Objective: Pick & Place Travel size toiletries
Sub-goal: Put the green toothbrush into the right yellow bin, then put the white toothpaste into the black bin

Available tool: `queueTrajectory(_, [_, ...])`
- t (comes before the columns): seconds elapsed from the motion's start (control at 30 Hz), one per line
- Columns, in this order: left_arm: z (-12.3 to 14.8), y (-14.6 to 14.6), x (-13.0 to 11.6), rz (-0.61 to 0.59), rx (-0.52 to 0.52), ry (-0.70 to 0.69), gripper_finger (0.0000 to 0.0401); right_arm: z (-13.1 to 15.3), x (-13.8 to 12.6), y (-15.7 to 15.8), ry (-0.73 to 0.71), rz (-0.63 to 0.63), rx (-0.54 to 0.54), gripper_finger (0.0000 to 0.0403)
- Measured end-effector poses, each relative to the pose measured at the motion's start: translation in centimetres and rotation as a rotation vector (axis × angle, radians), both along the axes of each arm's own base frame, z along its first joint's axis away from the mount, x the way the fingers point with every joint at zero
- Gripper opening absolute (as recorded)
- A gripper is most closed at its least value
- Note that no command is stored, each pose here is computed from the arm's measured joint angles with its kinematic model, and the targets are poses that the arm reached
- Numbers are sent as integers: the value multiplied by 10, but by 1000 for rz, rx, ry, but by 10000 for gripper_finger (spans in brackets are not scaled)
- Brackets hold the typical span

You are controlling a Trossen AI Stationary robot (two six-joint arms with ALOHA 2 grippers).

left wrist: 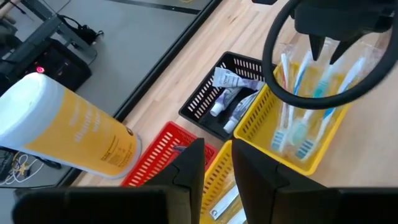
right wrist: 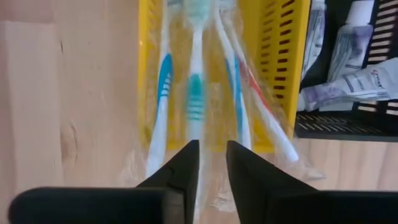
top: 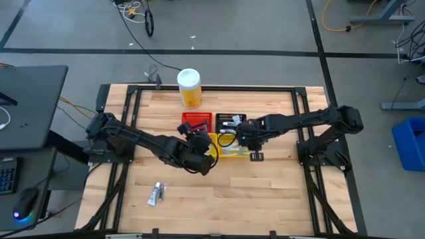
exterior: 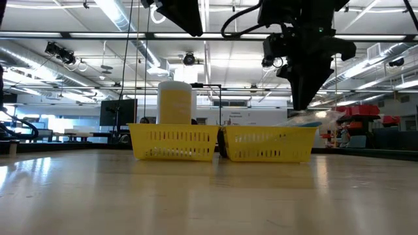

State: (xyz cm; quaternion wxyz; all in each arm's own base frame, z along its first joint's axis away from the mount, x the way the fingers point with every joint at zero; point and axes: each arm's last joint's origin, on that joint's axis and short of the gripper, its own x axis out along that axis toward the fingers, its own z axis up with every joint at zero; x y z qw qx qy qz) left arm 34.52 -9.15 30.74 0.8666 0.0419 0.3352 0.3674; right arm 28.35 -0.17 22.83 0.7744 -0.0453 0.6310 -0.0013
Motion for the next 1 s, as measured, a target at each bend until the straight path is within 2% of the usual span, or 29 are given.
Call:
queueTrajectory(0.2, [0,-1,0,-13,-13,11,88,0,-1,0,9,0,-2,122])
queueTrajectory(0.33, [-1,0,-1,-9,-10,23,88,1,-2,-1,8,-7,-44,136])
queueTrajectory(0.53, [-4,1,-6,20,-60,51,88,20,2,2,-45,-7,-48,142])
queueTrajectory(0.73, [-13,6,-24,27,-170,278,108,28,9,17,-128,89,-49,150])
queueTrajectory(1.0, [-14,2,-53,94,-101,507,158,32,16,38,-236,153,-3,201])
